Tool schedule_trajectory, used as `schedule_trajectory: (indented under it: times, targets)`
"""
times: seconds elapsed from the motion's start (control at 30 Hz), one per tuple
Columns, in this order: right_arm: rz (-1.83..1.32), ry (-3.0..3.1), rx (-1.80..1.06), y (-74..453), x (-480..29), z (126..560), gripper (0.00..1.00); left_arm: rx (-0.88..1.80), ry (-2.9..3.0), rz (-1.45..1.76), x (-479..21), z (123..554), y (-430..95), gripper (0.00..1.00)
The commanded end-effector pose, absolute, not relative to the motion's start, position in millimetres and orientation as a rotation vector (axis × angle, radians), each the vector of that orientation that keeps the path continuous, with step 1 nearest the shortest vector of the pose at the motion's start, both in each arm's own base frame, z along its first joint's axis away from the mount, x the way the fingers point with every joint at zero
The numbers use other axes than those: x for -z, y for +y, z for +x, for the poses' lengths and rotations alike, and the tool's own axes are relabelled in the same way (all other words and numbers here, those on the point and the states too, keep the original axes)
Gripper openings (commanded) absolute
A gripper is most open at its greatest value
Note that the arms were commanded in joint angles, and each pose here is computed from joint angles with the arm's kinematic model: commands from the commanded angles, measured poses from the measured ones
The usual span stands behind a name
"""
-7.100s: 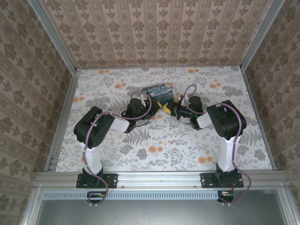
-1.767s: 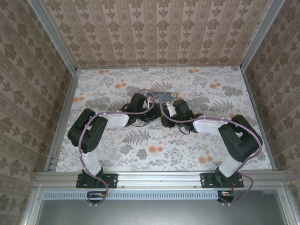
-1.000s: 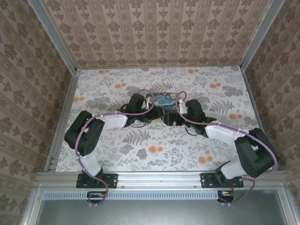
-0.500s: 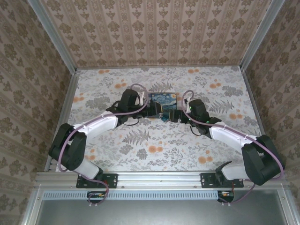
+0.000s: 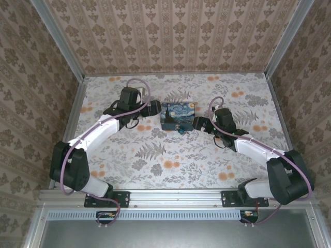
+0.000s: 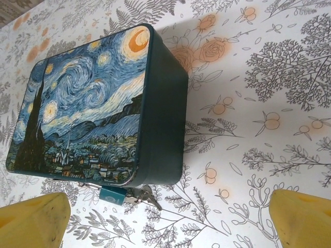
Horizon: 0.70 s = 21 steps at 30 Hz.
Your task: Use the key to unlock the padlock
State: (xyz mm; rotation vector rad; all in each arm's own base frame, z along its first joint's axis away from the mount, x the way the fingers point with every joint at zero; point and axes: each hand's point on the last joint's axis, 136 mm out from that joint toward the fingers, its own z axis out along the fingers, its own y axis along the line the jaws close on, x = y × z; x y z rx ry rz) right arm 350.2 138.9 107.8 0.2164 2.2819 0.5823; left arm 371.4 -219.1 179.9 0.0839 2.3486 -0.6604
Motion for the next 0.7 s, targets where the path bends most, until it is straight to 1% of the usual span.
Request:
schedule_trajectory:
  times: [0.0, 0.2, 0.33, 0.47, 0.5, 0.67]
  targets:
    - [0.275, 2.263, -0.668, 145, -110, 348, 0.99, 0.552, 2.263, 0.061, -201, 386, -193, 1.00]
    - [0.275, 2.302, -0.820, 166, -108, 341, 1.00, 0.442, 2.084, -0.001, -215, 396, -167, 1.00]
    - [0.286, 2.340, -0.913, 181, -96, 330, 1.00, 0.393, 2.073, -0.029, -218, 400, -155, 1.00]
    - [0.267, 2.356, -0.966, 195, -91, 320, 0.99, 0.413, 2.085, -0.072, -214, 403, -152, 1.00]
    - [0.273, 2.387, -0.961, 197, -79, 317, 1.00, 0.423, 2.088, -0.071, -212, 404, -153, 1.00]
    - [0.258, 2.396, -1.007, 213, -71, 317, 1.00, 0.426, 2.157, -0.054, -199, 402, -157, 1.00]
